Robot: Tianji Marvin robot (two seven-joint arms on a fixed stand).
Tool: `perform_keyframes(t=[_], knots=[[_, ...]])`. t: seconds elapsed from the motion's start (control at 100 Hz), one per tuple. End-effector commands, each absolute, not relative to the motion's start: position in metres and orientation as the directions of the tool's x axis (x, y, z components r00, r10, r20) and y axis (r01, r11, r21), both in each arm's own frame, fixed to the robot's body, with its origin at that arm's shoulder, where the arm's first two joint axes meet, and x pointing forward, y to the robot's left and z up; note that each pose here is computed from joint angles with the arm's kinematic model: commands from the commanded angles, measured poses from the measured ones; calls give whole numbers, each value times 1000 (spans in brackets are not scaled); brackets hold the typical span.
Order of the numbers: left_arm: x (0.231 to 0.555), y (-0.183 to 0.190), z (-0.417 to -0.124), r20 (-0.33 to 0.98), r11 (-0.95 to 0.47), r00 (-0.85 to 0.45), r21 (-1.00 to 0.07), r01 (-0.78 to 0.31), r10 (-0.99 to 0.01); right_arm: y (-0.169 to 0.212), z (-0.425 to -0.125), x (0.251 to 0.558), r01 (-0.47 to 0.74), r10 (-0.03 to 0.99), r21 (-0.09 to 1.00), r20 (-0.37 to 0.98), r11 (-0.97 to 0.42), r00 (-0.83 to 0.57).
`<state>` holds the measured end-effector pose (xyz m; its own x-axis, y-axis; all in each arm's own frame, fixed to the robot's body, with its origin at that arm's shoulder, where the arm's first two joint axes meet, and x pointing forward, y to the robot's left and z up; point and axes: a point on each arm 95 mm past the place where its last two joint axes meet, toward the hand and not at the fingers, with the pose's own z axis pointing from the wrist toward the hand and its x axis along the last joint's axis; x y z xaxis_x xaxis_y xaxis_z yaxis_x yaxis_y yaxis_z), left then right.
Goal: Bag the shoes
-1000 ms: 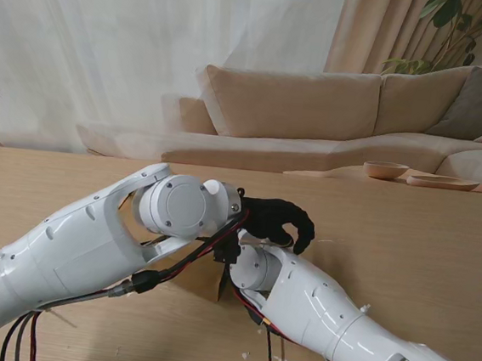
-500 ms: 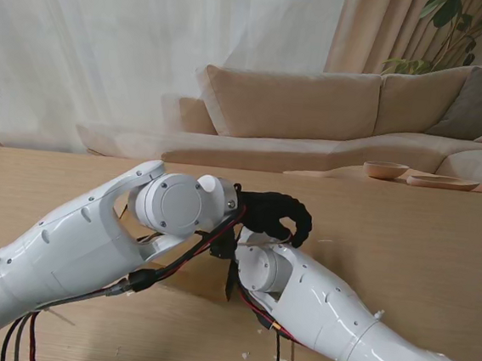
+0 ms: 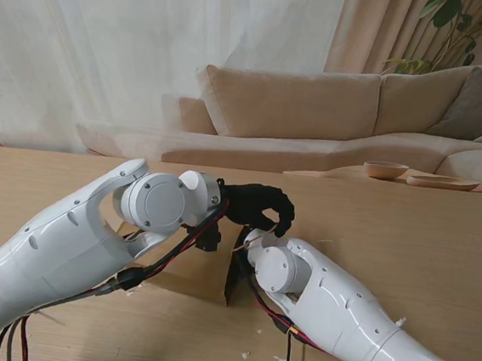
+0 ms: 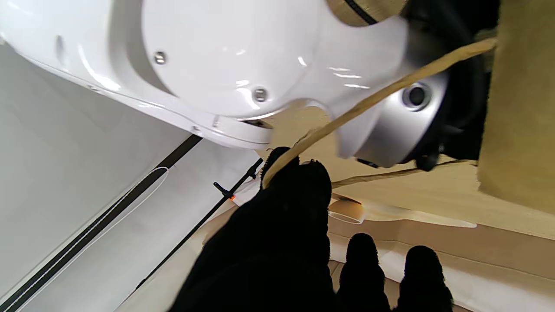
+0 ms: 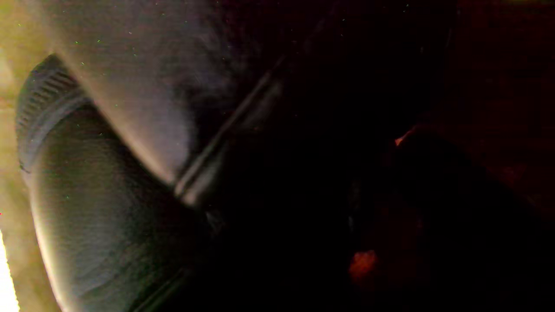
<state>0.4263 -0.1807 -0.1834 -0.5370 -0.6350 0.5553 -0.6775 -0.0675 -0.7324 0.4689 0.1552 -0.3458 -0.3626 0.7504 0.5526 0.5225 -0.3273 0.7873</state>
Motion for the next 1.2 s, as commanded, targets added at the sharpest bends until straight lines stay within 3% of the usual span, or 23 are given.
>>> perform_keyframes(t=[0.0, 0.75, 1.19], knots=[[429, -176, -188, 557, -67, -521, -722, -689, -646, 159, -339, 466, 522, 733, 784, 565, -336, -377], [436, -169, -192, 538, -100, -507, -746, -658, -673, 104, -340, 431, 514, 732, 755, 606, -406, -312], [435, -172, -193, 542, -105, -499, -741, -663, -676, 100, -338, 428, 480, 731, 757, 615, -443, -296]])
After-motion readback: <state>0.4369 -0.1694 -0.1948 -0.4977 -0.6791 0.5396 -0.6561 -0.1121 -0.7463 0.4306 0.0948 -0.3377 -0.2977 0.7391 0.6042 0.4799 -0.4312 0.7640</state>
